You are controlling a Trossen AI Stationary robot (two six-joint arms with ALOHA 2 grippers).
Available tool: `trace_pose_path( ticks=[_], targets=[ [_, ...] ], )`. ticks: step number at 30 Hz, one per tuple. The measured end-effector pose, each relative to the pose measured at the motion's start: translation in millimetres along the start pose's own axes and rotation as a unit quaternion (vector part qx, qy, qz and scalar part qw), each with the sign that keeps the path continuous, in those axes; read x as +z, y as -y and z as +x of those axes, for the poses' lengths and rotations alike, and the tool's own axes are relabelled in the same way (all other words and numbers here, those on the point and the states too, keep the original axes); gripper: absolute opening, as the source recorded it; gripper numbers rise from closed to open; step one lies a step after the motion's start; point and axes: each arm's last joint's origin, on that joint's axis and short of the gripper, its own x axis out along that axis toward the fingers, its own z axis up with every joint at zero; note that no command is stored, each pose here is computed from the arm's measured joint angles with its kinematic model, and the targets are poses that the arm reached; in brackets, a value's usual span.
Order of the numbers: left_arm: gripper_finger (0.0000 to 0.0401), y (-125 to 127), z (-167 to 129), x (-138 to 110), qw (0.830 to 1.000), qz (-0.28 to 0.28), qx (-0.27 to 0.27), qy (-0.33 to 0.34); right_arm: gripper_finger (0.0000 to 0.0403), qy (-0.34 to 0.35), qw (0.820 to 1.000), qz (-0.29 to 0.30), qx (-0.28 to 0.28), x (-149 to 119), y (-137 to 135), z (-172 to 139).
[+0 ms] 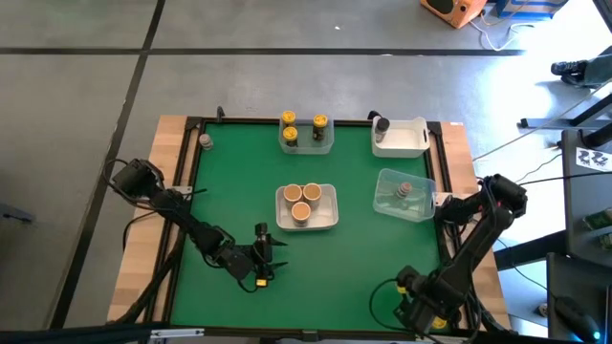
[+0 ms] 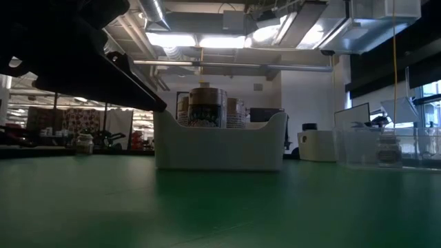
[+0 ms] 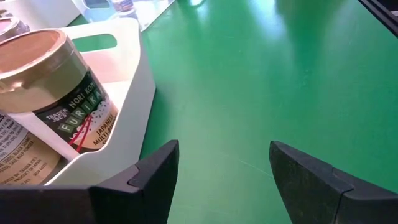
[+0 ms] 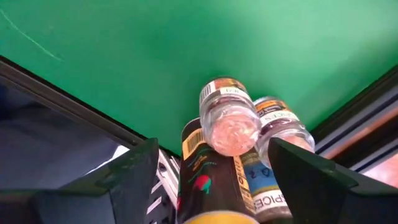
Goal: Sort spices by type
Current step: Put the bottom left brown seasoning bottle into the bottom transparent bin
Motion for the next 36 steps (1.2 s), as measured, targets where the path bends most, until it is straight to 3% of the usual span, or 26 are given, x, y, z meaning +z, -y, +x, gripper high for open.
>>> trace_pose_path(
  ticks=[27,36],
  targets=[
    [0.0233,0.4,-0.3,0.1,1.0,-0.002,-0.001,0.0,0.0301,-0.034,0.999,-0.001,-0.028,15.4,19.3,45.9],
    [0.0233,0.4,-0.2,0.1,1.0,-0.002,-0.001,0.0,0.021,-0.034,0.999,-0.004,-0.029,15.6,19.5,46.2]
  ],
)
